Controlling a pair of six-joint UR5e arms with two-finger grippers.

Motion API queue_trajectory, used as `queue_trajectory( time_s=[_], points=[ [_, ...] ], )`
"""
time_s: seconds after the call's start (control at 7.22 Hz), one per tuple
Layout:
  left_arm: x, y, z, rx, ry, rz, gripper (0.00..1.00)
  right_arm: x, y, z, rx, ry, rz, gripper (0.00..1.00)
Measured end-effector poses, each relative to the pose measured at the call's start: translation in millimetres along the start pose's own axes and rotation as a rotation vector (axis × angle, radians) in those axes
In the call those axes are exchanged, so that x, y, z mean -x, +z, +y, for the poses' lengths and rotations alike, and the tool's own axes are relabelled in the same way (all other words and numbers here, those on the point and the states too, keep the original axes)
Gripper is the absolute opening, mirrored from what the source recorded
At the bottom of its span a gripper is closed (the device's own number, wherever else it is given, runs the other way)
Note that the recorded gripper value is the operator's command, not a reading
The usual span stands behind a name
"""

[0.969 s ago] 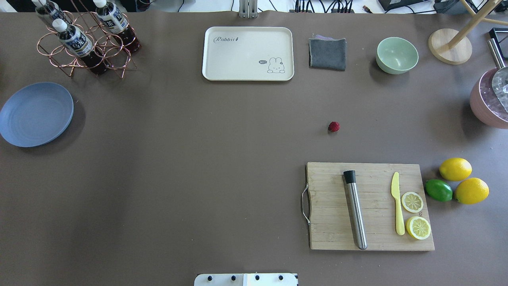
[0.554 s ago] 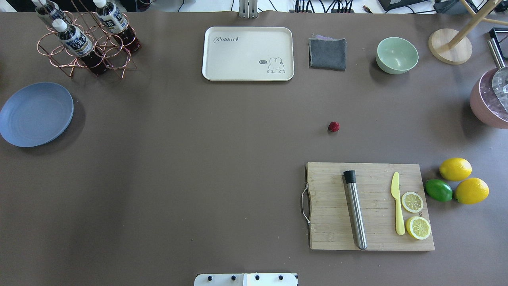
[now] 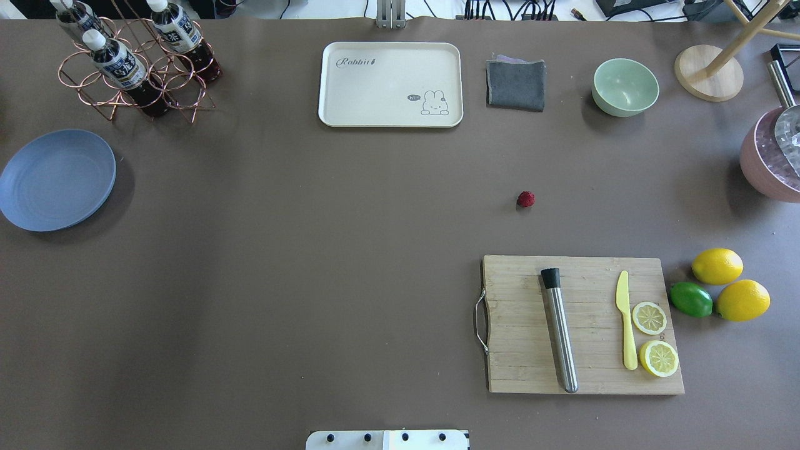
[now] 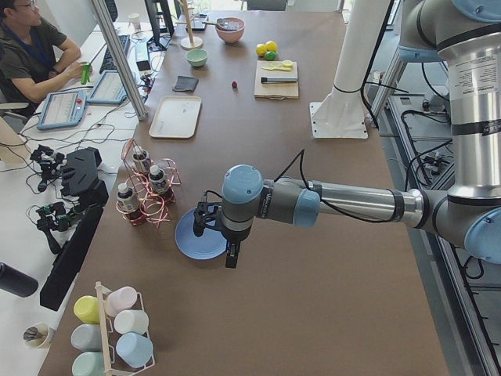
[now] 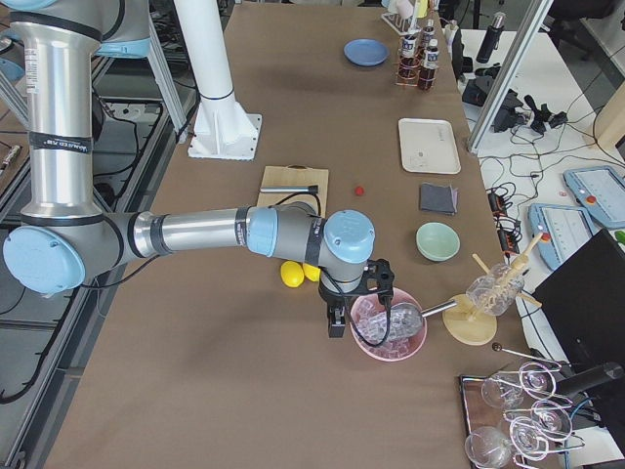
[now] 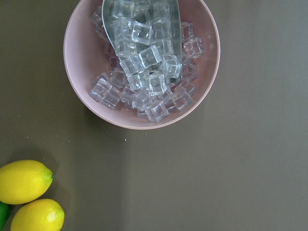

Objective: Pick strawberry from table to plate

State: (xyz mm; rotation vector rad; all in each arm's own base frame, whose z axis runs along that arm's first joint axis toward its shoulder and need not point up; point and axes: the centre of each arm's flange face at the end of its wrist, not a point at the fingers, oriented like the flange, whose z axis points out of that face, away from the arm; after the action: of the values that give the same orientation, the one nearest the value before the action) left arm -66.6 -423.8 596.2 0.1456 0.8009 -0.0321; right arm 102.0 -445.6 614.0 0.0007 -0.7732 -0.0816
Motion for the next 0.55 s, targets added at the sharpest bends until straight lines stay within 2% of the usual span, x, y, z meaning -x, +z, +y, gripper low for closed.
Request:
queue_trajectory(
  time_s=[0.28,0.55],
  points=[
    [-3.0,1.2,4.2,0.010,-0.004,0.044,0.98,-0.2,0.5,1.5,-0.001,-0.002,0.002,1.00],
    [-0.9,2.2,11.2,0.011,-0.002,0.030,0.98,-0.4,0.9,1.8,0.001,-0.004,0.004,1.00]
  ],
)
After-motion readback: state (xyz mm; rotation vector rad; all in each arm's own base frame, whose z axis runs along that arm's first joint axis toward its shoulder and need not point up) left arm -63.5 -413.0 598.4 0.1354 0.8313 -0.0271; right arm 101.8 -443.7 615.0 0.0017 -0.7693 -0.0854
